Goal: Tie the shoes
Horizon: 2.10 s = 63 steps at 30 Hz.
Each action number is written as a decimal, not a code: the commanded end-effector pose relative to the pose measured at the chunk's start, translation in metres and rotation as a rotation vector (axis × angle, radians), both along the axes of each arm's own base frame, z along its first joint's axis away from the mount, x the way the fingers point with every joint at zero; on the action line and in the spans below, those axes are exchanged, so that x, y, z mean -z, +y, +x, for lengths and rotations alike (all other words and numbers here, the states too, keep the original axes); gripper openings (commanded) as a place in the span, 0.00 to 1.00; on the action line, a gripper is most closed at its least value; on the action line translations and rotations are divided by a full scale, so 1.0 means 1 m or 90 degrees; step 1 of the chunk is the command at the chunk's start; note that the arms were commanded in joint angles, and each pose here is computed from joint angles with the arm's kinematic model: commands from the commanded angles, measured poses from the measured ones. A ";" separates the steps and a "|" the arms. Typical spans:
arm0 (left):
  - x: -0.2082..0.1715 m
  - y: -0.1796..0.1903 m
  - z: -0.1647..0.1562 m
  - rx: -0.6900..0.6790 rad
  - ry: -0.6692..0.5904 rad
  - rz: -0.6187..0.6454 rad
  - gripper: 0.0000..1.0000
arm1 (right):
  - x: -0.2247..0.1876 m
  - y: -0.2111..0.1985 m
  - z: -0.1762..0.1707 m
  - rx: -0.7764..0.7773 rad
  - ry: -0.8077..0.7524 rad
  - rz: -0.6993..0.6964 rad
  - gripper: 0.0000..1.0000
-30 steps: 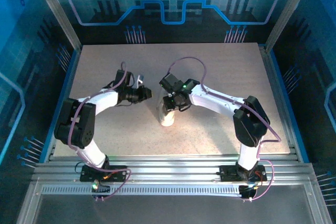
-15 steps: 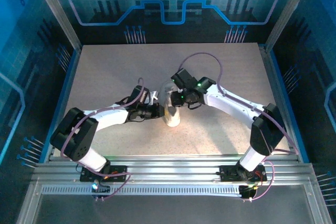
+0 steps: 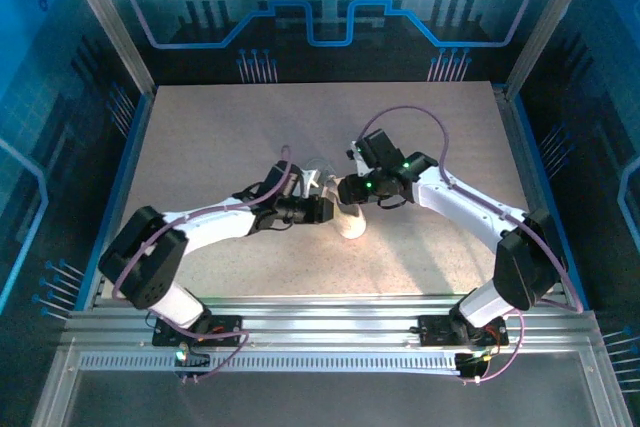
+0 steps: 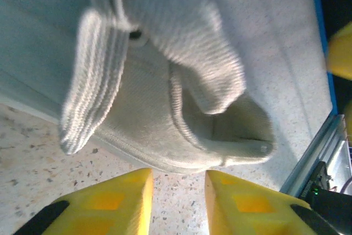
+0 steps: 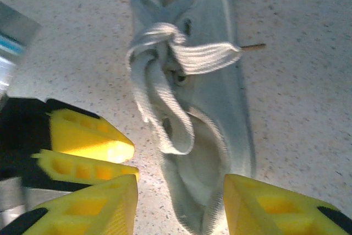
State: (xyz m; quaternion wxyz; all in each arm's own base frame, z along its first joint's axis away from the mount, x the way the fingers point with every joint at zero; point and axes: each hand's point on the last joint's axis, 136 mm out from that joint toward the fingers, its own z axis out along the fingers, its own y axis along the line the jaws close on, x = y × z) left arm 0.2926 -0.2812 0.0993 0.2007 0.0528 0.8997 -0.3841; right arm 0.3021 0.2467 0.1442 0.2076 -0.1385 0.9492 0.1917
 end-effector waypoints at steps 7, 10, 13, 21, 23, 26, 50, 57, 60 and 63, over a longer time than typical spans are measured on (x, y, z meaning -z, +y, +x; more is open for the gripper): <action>-0.055 0.073 0.056 -0.113 0.001 -0.082 0.37 | 0.021 0.018 0.007 -0.111 -0.036 0.030 0.50; -0.050 0.075 0.081 -0.151 0.030 -0.093 0.36 | 0.029 0.018 0.008 -0.125 -0.036 0.016 0.51; -0.044 0.068 0.102 -0.176 0.059 -0.109 0.33 | 0.035 0.017 0.009 -0.137 -0.035 0.006 0.51; -0.018 0.053 0.117 -0.209 0.099 -0.093 0.39 | 0.041 0.019 0.013 -0.165 -0.041 -0.010 0.51; -0.011 0.047 0.118 -0.209 0.110 -0.101 0.40 | 0.042 0.017 0.014 -0.168 -0.043 -0.019 0.50; -0.004 0.039 0.118 -0.210 0.120 -0.109 0.41 | 0.042 0.017 0.015 -0.177 -0.050 -0.023 0.44; -0.010 0.030 0.106 -0.185 0.094 -0.094 0.00 | 0.022 -0.007 0.038 -0.152 -0.089 -0.025 0.00; -0.014 0.035 0.093 -0.170 0.076 -0.055 0.00 | 0.026 -0.014 0.051 -0.153 -0.077 -0.027 0.00; -0.011 0.037 0.087 -0.165 0.065 -0.038 0.00 | 0.028 -0.010 0.053 -0.175 -0.072 -0.027 0.00; -0.007 0.038 0.080 -0.157 0.049 -0.016 0.00 | 0.032 -0.010 0.057 -0.181 -0.070 -0.035 0.00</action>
